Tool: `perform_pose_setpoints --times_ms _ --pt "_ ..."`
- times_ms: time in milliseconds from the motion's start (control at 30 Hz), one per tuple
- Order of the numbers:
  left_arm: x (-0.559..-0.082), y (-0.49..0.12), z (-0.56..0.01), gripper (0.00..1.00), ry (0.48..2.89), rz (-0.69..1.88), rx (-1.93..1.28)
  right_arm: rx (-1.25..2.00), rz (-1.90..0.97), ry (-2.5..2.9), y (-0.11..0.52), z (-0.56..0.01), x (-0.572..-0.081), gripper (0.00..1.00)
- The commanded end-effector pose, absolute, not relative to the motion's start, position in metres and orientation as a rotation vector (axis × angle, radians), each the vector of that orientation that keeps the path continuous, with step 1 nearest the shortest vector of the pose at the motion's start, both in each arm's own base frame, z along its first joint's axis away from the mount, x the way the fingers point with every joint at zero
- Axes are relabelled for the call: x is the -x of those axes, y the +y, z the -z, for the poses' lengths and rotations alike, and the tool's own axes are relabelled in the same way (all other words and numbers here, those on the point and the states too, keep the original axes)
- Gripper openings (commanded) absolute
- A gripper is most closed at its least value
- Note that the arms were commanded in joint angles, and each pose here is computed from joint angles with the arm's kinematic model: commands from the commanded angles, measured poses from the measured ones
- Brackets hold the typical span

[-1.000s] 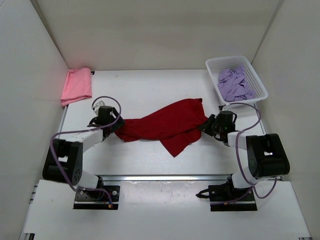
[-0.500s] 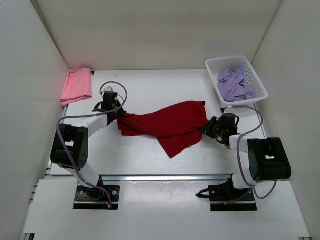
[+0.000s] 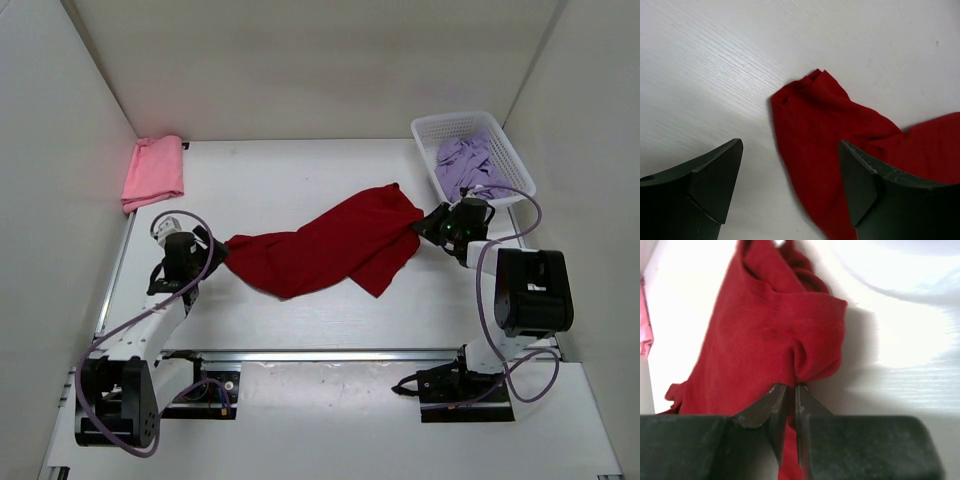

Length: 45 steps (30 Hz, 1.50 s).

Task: Fold and stack the t-shirts
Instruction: Flatten out the tshirt

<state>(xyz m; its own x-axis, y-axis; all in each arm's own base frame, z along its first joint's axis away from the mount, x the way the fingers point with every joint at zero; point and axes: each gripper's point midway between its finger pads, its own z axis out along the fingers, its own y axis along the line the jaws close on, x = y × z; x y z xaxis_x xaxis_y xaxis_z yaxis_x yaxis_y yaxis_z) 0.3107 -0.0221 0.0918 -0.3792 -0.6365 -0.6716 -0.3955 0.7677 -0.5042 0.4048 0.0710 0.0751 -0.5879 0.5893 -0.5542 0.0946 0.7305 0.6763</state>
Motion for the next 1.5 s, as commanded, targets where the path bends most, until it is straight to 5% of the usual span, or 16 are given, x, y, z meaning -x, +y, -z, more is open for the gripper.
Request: perform_pose_setpoints --times_ms 0,133,233,367,433,533,567,767,1000,1100,1167,1233,1400,1467 --pt "-0.319 -0.019 -0.109 0.88 1.978 0.349 0.783 -0.497 -0.783 2.085 0.068 -0.085 -0.420 0.09" --pt "-0.322 -0.033 -0.103 0.94 2.011 0.362 0.746 -0.498 -0.740 2.097 0.064 -0.085 -0.413 0.35" --pt "-0.325 -0.047 -0.089 0.96 2.067 0.411 0.730 -0.467 -0.710 2.089 0.075 -0.088 -0.402 0.37" --pt "-0.337 -0.096 -0.110 0.87 2.102 0.343 0.452 -0.429 -0.706 2.093 0.092 -0.088 -0.390 0.34" --pt "-0.344 -0.123 -0.121 0.72 2.104 0.240 0.293 -0.438 -0.721 2.106 0.091 -0.080 -0.382 0.33" --pt "-0.345 -0.147 -0.108 0.63 2.182 0.126 0.144 -0.452 -0.739 2.067 0.087 -0.090 -0.379 0.33" --pt "-0.346 -0.147 -0.098 0.53 2.218 0.101 0.138 -0.438 -0.739 2.071 0.090 -0.090 -0.376 0.32" --pt "-0.361 -0.129 -0.075 0.41 2.279 -0.030 0.180 -0.378 -0.772 2.071 0.112 -0.094 -0.356 0.33" --pt "-0.348 -0.142 -0.061 0.52 2.316 -0.028 0.129 -0.354 -0.815 2.099 0.120 -0.080 -0.340 0.33" --pt "-0.348 -0.144 -0.067 0.67 2.286 -0.009 0.139 -0.323 -0.829 2.114 0.128 -0.078 -0.339 0.33" --pt "-0.349 -0.144 -0.072 0.90 2.265 0.018 0.150 -0.313 -0.829 2.122 0.129 -0.075 -0.338 0.33" --pt "-0.348 -0.145 -0.071 0.98 2.265 0.028 0.151 -0.296 -0.845 2.121 0.133 -0.076 -0.337 0.32" --pt "-0.340 -0.142 -0.065 0.97 2.265 0.033 0.166 -0.299 -0.859 2.112 0.134 -0.078 -0.335 0.32" --pt "-0.339 -0.140 -0.070 0.64 2.254 0.030 0.173 -0.286 -0.848 2.109 0.134 -0.078 -0.334 0.33"
